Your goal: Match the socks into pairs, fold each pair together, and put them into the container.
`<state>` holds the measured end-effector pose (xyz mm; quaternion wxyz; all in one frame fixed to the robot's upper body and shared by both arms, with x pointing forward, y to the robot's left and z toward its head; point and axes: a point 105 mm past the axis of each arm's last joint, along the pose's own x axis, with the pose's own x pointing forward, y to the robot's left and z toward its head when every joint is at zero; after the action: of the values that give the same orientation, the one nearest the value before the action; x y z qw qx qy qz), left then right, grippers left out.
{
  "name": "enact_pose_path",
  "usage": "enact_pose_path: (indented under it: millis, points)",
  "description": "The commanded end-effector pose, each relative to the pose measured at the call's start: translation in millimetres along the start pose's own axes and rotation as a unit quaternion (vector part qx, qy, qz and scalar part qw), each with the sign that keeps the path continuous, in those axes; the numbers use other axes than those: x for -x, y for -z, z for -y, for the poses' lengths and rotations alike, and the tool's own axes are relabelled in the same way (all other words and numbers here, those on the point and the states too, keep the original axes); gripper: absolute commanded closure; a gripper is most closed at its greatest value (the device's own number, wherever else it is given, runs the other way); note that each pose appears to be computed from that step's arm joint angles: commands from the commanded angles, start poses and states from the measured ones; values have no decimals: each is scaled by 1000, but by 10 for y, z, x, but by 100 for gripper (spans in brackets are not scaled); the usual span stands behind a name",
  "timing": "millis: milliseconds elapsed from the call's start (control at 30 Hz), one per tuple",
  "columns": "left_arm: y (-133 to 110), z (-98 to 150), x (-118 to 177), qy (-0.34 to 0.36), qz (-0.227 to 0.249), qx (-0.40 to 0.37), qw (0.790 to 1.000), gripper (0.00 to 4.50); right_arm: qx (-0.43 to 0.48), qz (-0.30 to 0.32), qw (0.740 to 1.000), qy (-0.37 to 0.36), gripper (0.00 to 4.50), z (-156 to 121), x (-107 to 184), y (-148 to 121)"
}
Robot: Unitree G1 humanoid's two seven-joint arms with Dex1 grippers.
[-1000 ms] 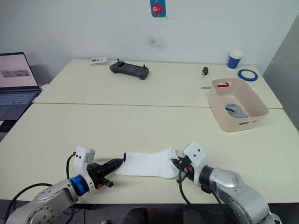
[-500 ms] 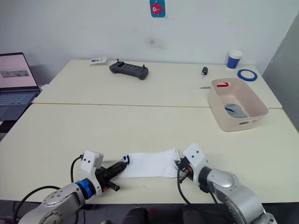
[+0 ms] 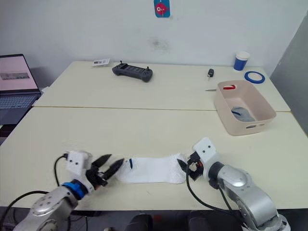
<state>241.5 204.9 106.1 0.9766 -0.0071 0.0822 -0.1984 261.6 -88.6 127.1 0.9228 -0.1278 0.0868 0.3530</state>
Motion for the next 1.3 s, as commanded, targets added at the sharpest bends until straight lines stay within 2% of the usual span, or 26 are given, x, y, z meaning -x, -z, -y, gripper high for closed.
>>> enact_pose_path:
  millis: [33, 133, 333, 400, 467, 500, 633, 700, 833, 900, 1000, 1067, 1133, 1233, 1300]
  points:
    - [-299, 170, 32, 68, 47, -30, 996, 174, 37, 76, 995, -49, 0, -134, 39, -354]
    - [-363, 321, -61, 145, 39, -88, 985, 249, 37, 89, 991, -94, 63, -265, -57, -440]
    - [-210, 540, -247, 254, -13, -162, 953, 446, 56, 39, 990, -125, 281, -394, -408, -159]
    - [-117, 529, -271, 269, -40, -165, 948, 450, 63, 29, 988, -139, 357, -467, -454, -82]
    - [103, 454, -323, 268, -89, -161, 946, 450, 68, 10, 987, -144, 428, -519, -511, 34]
    - [176, 409, -353, 259, -103, -160, 947, 450, 68, 3, 988, -141, 444, -512, -525, 70]
    - [461, 260, -404, 232, -158, -150, 948, 450, 72, -31, 991, -104, 444, -334, -505, 242]
    - [549, 222, -395, 221, -173, -145, 949, 450, 70, -55, 993, -72, 444, -157, -455, 349]
    - [599, 230, -383, 217, -177, -137, 950, 450, 66, -88, 994, -23, 444, 141, -326, 503]
    - [576, 241, -397, 215, -168, -134, 953, 450, 61, -78, 995, -20, 444, 197, -275, 477]
    - [301, 311, -434, 227, -107, -130, 959, 450, 61, 3, 997, -55, 444, 71, -246, 145]
    - [96, 366, -412, 247, -74, -145, 955, 450, 67, 41, 994, -77, 444, -6, -209, -25]
    - [-31, 438, -370, 274, -58, -158, 947, 450, 69, 57, 992, -91, 444, -52, -176, -109]
    - [-192, 577, -295, 322, -51, -157, 932, 450, 71, 65, 984, -150, 444, -242, -132, -193]
    - [-133, 616, -304, 338, -67, -175, 922, 450, 69, 51, 975, -205, 444, -424, -127, -163]
